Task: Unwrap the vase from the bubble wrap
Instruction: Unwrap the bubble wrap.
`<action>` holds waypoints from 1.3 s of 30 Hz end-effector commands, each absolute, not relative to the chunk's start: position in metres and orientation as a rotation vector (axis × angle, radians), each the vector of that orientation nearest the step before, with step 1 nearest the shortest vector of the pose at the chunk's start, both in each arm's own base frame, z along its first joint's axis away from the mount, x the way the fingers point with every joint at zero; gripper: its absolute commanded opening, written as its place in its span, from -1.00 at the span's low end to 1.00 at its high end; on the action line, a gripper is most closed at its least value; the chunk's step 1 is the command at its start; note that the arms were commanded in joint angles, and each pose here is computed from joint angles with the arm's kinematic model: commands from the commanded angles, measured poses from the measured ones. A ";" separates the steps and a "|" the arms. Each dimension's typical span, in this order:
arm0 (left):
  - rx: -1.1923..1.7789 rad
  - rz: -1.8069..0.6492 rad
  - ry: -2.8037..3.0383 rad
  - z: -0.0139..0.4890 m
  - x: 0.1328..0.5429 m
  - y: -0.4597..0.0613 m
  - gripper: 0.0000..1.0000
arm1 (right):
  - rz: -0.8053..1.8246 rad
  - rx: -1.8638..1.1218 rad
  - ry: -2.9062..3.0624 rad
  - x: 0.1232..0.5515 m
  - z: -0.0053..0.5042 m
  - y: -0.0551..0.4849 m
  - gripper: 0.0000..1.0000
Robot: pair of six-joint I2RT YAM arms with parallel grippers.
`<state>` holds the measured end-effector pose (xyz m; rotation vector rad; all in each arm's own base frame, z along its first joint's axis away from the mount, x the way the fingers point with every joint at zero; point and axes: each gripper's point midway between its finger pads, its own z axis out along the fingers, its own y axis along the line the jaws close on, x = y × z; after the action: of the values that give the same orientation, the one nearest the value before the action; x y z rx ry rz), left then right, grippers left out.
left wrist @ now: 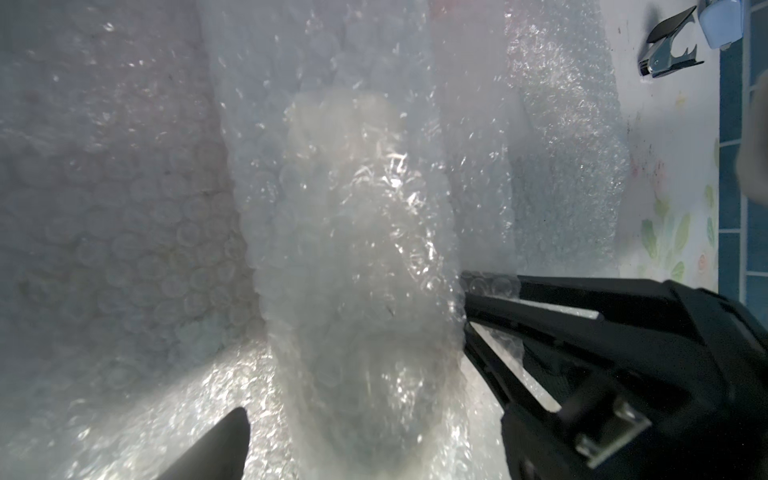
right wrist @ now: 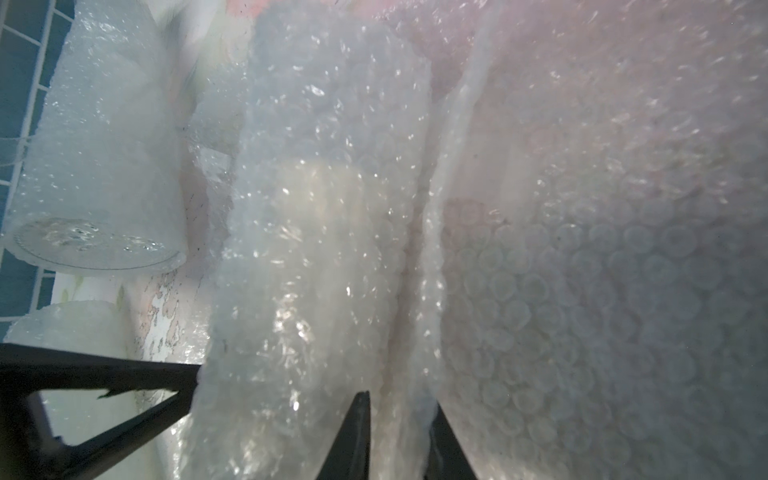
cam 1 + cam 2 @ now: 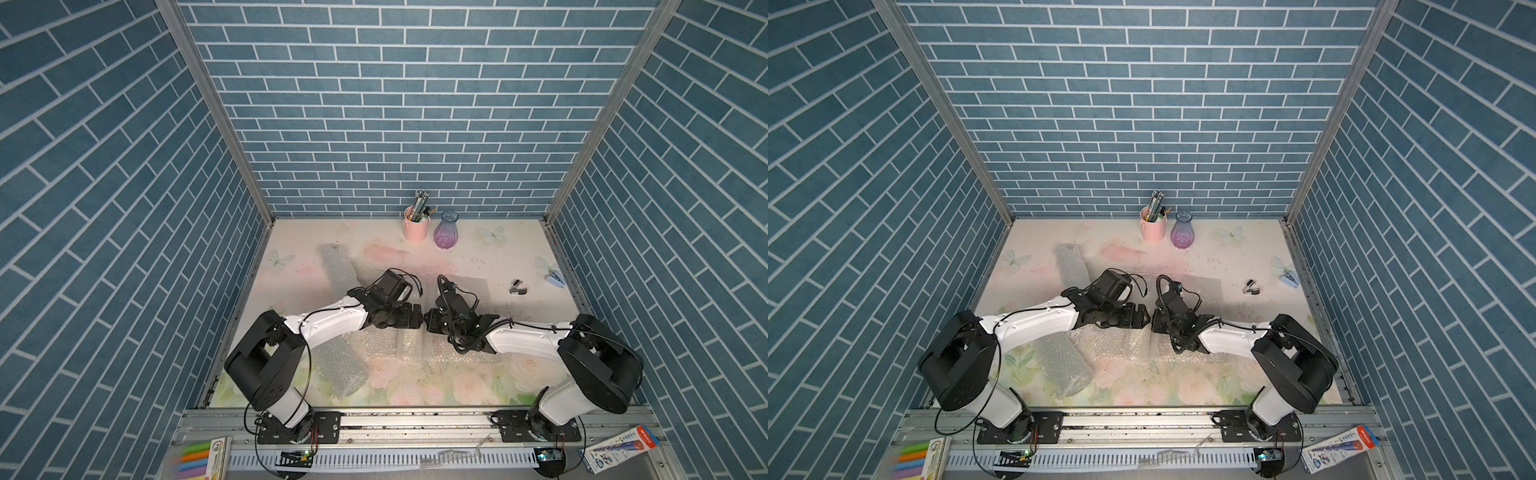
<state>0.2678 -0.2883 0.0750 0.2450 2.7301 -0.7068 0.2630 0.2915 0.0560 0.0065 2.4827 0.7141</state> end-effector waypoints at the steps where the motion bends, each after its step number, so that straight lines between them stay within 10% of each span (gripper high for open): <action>1: 0.286 -0.699 2.718 0.075 0.275 -0.294 0.88 | 0.737 0.036 2.476 0.263 0.057 0.290 -0.58; 24: 0.316 -0.661 2.674 0.082 0.287 -0.301 -0.25 | 0.760 0.049 2.445 0.266 0.069 0.292 -0.75; 39: 0.364 -0.679 2.628 0.120 0.281 -0.314 -0.30 | 0.793 0.049 2.395 0.268 0.097 0.293 -0.88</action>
<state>0.2778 -0.3041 0.0889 0.3319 2.7028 -0.6353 0.2650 0.2936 0.0817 0.0194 2.4184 0.7758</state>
